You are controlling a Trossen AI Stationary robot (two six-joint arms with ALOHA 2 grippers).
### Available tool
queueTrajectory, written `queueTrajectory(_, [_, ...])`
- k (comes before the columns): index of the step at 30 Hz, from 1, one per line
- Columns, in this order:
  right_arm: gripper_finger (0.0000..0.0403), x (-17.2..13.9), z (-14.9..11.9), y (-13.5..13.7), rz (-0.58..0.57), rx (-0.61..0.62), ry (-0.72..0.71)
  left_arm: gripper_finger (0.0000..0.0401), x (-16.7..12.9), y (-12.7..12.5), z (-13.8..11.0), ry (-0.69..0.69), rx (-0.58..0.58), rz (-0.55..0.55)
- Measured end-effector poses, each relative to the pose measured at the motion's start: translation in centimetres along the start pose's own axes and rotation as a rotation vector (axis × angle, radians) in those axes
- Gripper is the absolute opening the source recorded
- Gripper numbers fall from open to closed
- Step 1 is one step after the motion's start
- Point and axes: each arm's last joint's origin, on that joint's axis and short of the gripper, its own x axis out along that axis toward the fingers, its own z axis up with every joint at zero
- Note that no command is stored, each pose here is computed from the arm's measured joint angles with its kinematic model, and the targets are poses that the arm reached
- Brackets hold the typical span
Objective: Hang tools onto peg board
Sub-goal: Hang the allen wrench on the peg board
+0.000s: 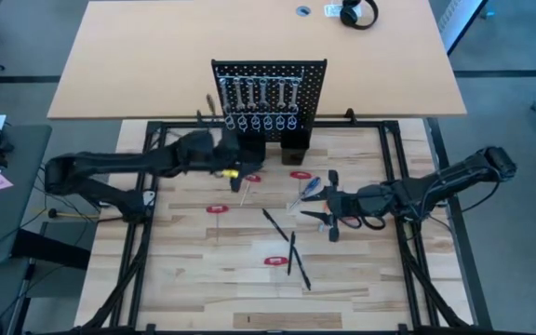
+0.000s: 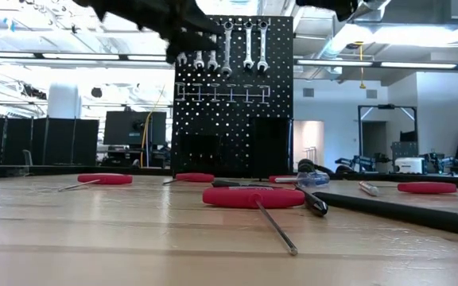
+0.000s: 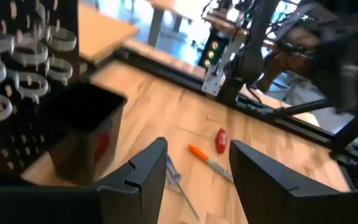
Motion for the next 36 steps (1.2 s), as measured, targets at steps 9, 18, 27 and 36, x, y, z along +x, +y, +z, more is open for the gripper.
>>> queueTrajectory(9, [0.0152,0.8,-5.3,0.6,0.090,0.007,0.047,0.0164,-3.9,-3.3,-7.6,-0.016,0.062,0.182])
queueTrajectory(18, [0.0152,5.2,-9.7,1.0,0.134,-0.051,0.201,0.0164,-4.5,-4.4,-15.8,0.027,0.221,0.482])
queueTrajectory(27, [0.0152,3.4,-5.9,-0.3,0.114,-0.021,0.423,0.0164,-1.1,-6.6,-17.8,0.151,0.452,0.487])
queueTrajectory(36, [0.0152,0.5,-7.9,1.0,0.125,0.091,0.475,0.0164,2.8,-8.4,-18.3,0.175,0.398,0.477])
